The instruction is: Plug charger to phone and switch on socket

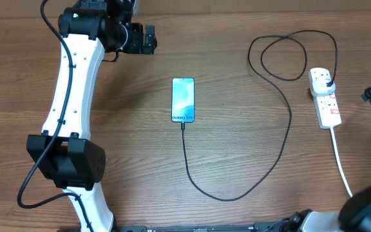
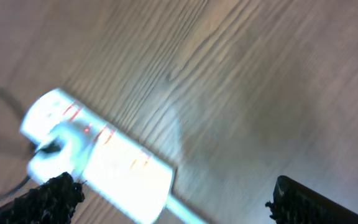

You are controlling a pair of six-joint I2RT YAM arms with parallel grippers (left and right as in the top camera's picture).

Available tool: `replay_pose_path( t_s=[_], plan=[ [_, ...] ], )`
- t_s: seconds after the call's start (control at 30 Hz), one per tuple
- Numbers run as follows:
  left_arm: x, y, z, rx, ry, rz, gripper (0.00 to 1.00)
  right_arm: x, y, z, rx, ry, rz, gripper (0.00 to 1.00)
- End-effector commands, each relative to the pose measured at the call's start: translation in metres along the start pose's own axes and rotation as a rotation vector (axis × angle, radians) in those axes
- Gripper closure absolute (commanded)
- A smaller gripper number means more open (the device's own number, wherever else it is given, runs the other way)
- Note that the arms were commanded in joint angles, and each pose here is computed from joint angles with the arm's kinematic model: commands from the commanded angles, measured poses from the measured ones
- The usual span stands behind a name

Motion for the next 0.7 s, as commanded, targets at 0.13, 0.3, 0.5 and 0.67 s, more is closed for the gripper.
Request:
replay_pose_path(
  t_s=[0.13, 0.3, 0.5, 0.67],
  plan=[
    [-0.004, -0.001, 0.001, -0.014, 0.007, 0.008, 0.01, 0.112, -0.049, 0.053, 0.116, 0.221, -0.092, 0.00],
    [-0.004, -0.001, 0.001, -0.015, 0.007, 0.008, 0.00, 0.176, -0.106, 0.092, 0.259, 0.448, -0.112, 0.00],
    [-0.004, -0.001, 0.001, -0.014, 0.007, 0.008, 0.01, 0.206, -0.149, 0.110, 0.281, 0.648, -0.001, 0.00],
    [-0.004, -0.001, 0.001, -0.015, 0.007, 0.008, 0.00, 0.202, -0.150, 0.110, 0.277, 0.638, 0.020, 0.00]
  ],
)
Point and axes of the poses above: each gripper's point midway between its finger pads, its own x axis back along the fingers, its own z axis along the line the jaws close on, y = z × x, the point moved 2 cm from there along x, back along the fingers, and after that the axes turned 12 degrees about x, right-handed, at the moved point
